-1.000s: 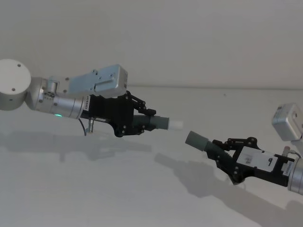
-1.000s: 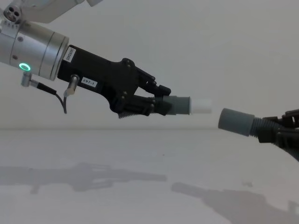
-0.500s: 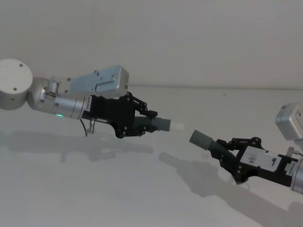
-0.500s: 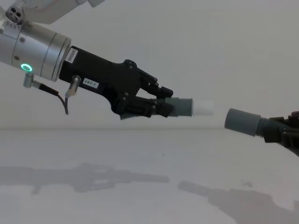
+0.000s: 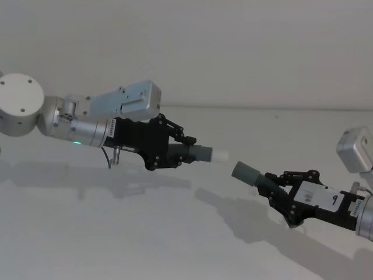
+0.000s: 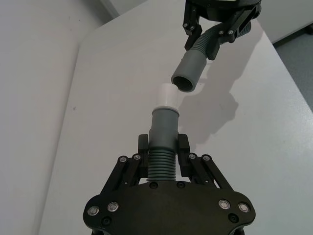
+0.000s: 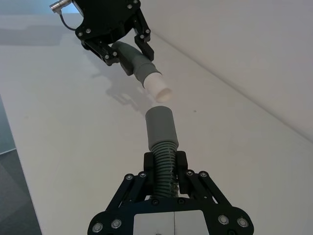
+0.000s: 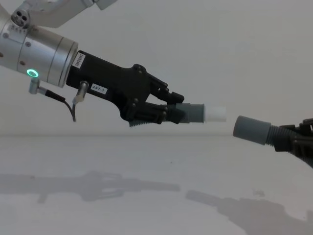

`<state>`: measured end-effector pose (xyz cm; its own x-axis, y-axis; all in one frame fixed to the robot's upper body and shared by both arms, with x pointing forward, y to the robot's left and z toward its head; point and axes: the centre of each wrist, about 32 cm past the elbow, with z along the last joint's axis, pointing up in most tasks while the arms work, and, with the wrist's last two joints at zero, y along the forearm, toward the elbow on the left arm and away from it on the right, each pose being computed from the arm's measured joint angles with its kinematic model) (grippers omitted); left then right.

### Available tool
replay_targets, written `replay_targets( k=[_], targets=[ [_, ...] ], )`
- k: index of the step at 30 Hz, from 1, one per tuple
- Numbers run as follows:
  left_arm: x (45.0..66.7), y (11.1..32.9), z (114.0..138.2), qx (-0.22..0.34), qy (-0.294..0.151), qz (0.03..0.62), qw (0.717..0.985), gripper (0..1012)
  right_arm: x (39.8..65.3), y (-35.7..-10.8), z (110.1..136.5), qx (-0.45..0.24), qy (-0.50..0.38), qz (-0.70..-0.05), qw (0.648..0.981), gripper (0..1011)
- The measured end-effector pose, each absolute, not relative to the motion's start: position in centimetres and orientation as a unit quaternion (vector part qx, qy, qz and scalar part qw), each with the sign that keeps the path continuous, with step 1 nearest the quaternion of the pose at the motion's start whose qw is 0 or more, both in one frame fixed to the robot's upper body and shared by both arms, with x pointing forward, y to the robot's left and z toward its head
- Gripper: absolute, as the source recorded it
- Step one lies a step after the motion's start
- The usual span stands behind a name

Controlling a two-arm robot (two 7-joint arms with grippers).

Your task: Use both hands to pick up one end of the pipe from the table, align the ends, and insert them.

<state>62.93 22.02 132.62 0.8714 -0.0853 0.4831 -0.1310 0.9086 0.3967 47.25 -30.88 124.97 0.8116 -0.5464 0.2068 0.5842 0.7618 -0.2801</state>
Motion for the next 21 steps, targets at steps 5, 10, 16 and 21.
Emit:
replay_targets(
  k=[5, 10, 16, 21],
  targets=[
    [62.96, 21.91, 132.51, 0.213, -0.252, 0.012, 0.944, 333, 47.34, -30.85, 124.88, -0.168, -0.056, -0.300, 0.937, 265],
    [62.98, 21.79, 132.47, 0.212, -0.251, 0.012, 0.944, 333, 47.43, -30.85, 124.81, -0.168, -0.057, -0.299, 0.937, 265],
    [62.97, 21.67, 132.41, 0.213, -0.249, 0.012, 0.945, 333, 47.51, -30.88, 124.67, -0.167, -0.057, -0.298, 0.938, 265],
    [62.94, 21.60, 132.41, 0.214, -0.248, 0.011, 0.945, 333, 47.55, -30.92, 124.61, -0.166, -0.057, -0.298, 0.938, 264]
  ],
)
